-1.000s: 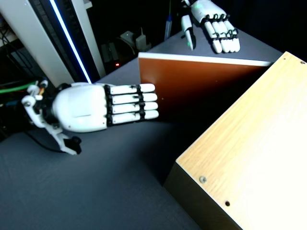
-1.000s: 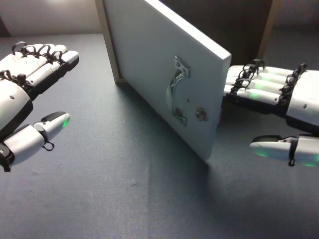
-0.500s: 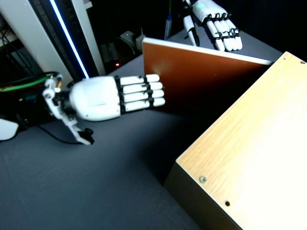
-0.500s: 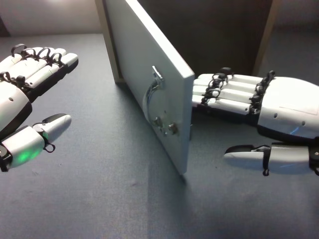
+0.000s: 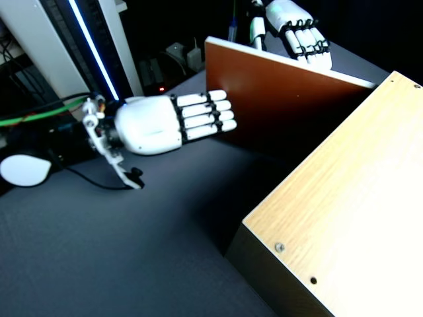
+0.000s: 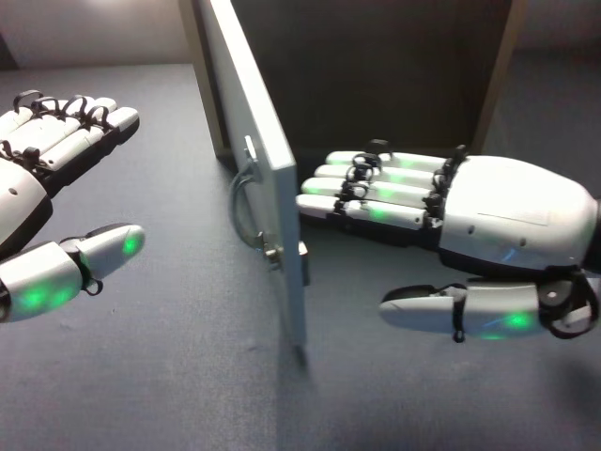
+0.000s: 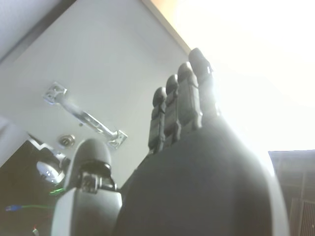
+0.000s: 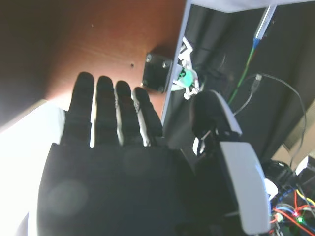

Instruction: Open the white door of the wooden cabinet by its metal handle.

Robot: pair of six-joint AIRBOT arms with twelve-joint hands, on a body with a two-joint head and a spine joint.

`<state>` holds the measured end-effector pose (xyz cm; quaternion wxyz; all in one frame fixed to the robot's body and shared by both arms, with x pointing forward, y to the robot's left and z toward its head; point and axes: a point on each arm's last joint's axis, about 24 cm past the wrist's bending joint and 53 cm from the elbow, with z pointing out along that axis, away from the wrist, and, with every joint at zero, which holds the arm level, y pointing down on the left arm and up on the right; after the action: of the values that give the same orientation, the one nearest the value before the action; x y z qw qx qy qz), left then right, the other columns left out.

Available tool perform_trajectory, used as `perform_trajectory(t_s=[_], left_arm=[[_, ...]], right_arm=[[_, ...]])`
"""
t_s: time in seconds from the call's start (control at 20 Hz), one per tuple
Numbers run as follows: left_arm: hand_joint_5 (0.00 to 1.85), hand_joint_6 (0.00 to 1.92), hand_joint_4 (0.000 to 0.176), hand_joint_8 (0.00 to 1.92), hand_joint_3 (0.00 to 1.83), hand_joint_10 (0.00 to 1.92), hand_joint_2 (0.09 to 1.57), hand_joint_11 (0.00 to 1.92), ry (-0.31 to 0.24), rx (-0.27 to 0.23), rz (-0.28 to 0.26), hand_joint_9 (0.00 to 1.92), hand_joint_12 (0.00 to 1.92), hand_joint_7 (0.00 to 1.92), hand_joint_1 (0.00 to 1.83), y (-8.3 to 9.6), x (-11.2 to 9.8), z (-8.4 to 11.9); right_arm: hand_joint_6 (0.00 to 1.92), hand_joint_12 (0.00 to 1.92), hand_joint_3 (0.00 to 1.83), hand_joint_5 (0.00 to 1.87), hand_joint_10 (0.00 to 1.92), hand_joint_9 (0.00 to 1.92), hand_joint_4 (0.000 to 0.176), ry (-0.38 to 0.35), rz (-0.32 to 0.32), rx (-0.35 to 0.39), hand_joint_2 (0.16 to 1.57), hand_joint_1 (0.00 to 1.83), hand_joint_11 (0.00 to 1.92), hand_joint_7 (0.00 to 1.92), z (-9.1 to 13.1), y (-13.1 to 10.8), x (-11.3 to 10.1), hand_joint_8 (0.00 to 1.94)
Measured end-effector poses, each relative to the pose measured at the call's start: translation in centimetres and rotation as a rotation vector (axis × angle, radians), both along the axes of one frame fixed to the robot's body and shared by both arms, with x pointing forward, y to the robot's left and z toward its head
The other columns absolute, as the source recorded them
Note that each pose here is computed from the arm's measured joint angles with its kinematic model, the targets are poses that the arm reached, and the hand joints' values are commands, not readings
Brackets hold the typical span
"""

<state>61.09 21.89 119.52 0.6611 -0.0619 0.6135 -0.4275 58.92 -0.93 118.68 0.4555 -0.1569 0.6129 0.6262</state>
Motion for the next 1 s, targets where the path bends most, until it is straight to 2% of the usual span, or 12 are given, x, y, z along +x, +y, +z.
perform_trajectory(t_s=[0.05, 0.1, 0.15, 0.25, 0.3, 0.45, 0.55, 0.6, 0.7, 0.85, 0.95, 1.0], left_arm=[[0.05, 0.00, 0.000, 0.00, 0.04, 0.00, 1.51, 0.00, 0.002, 0.001, 0.000, 0.00, 0.02, 0.00, 0.15, 0.0, 0.0, -0.1], [0.08, 0.00, 0.000, 0.00, 0.05, 0.01, 1.55, 0.00, 0.005, 0.002, 0.005, 0.03, 0.23, 0.06, 0.03, 0.1, 0.1, -0.1], [0.14, 0.01, 0.000, 0.00, 0.00, 0.01, 1.53, 0.00, 0.004, 0.000, 0.008, 0.09, 0.35, 0.11, 0.41, 0.2, 0.1, -0.1], [0.15, 0.00, 0.000, 0.00, 0.00, 0.01, 1.52, 0.00, 0.005, -0.002, 0.008, 0.10, 0.40, 0.12, 0.47, 0.2, 0.1, -0.1], [0.20, 0.02, 0.000, 0.02, 0.00, 0.03, 1.49, 0.00, 0.006, -0.002, 0.008, 0.15, 0.61, 0.17, 0.63, 0.2, 0.1, -0.1], [0.24, 0.01, 0.000, 0.01, 0.00, 0.01, 1.52, 0.00, 0.006, 0.000, 0.004, 0.18, 0.64, 0.22, 0.68, 0.1, 0.1, -0.1], [0.29, 0.01, 0.000, 0.01, 0.00, 0.01, 1.50, 0.00, 0.004, -0.001, 0.006, 0.20, 0.59, 0.27, 0.60, 0.2, 0.1, -0.1], [0.26, 0.01, 0.000, 0.00, 0.00, 0.01, 1.49, 0.00, 0.006, -0.002, 0.010, 0.23, 0.70, 0.27, 0.52, 0.3, 0.2, -0.1], [0.22, 0.00, 0.000, 0.00, 0.00, 0.01, 1.49, 0.00, 0.004, 0.000, 0.007, 0.20, 0.66, 0.23, 0.52, 0.2, 0.2, -0.1], [0.19, 0.00, 0.000, 0.00, 0.00, 0.00, 1.48, 0.00, 0.003, 0.001, 0.006, 0.17, 0.74, 0.17, 0.64, 0.2, 0.2, -0.1], [0.19, 0.00, 0.000, 0.00, 0.00, 0.00, 1.48, 0.00, 0.004, 0.003, 0.006, 0.18, 0.71, 0.18, 0.62, 0.2, 0.2, -0.1], [0.20, 0.00, 0.000, 0.00, 0.00, 0.00, 1.48, 0.00, 0.002, 0.008, 0.005, 0.18, 0.70, 0.19, 0.63, 0.3, 0.3, -0.1]], right_arm=[[0.01, 0.00, 0.00, 0.04, 0.00, 0.00, 0.000, -0.005, 0.006, 0.006, 1.47, 0.43, 0.00, 0.03, 0.2, 0.2, -0.1, 0.01], [0.01, 0.00, 0.00, 0.04, 0.00, 0.00, 0.000, -0.009, 0.013, 0.013, 1.45, 0.47, 0.00, 0.03, 0.5, 0.6, -0.1, 0.01], [0.00, 0.00, 0.00, 0.06, 0.00, 0.00, 0.000, -0.011, 0.023, 0.023, 1.42, 0.58, 0.00, 0.05, 0.8, 0.9, -0.2, 0.00], [0.00, 0.00, 0.00, 0.05, 0.00, 0.00, 0.000, -0.016, 0.041, 0.025, 1.41, 0.60, 0.00, 0.05, 0.8, 1.6, -0.6, 0.00], [0.00, 0.00, 0.00, 0.04, 0.00, 0.00, 0.000, -0.015, 0.052, 0.028, 1.42, 0.57, 0.00, 0.03, 0.8, 2.0, -0.8, 0.00], [0.01, 0.02, 0.00, 0.08, 0.01, 0.07, 0.000, -0.022, 0.089, 0.036, 1.40, 0.62, 0.06, 0.10, 0.9, 3.5, -1.4, 0.01], [0.01, 0.04, 0.00, 0.13, 0.01, 0.11, 0.000, -0.027, 0.108, 0.046, 1.42, 0.57, 0.10, 0.16, 1.2, 4.4, -1.7, 0.01], [0.01, 0.02, 0.03, 0.09, 0.01, 0.05, 0.000, -0.027, 0.116, 0.055, 1.54, 0.22, 0.05, 0.09, 1.3, 4.9, -1.9, 0.01], [0.00, 0.01, 0.01, 0.08, 0.01, 0.05, 0.000, -0.028, 0.129, 0.062, 1.55, 0.18, 0.04, 0.08, 1.4, 5.6, -2.1, 0.01], [0.01, 0.01, 0.00, 0.07, 0.01, 0.04, 0.000, -0.030, 0.155, 0.073, 1.51, 0.45, 0.02, 0.05, 1.5, 6.7, -2.7, 0.01], [0.00, 0.00, 0.00, 0.00, 0.00, 0.00, 0.000, -0.032, 0.164, 0.077, 1.54, 0.32, 0.00, 0.00, 1.6, 7.1, -3.0, 0.00], [0.00, 0.01, 0.00, 0.02, 0.00, 0.00, 0.000, -0.032, 0.166, 0.079, 1.52, 0.43, 0.02, 0.00, 1.7, 7.3, -3.0, 0.00]])
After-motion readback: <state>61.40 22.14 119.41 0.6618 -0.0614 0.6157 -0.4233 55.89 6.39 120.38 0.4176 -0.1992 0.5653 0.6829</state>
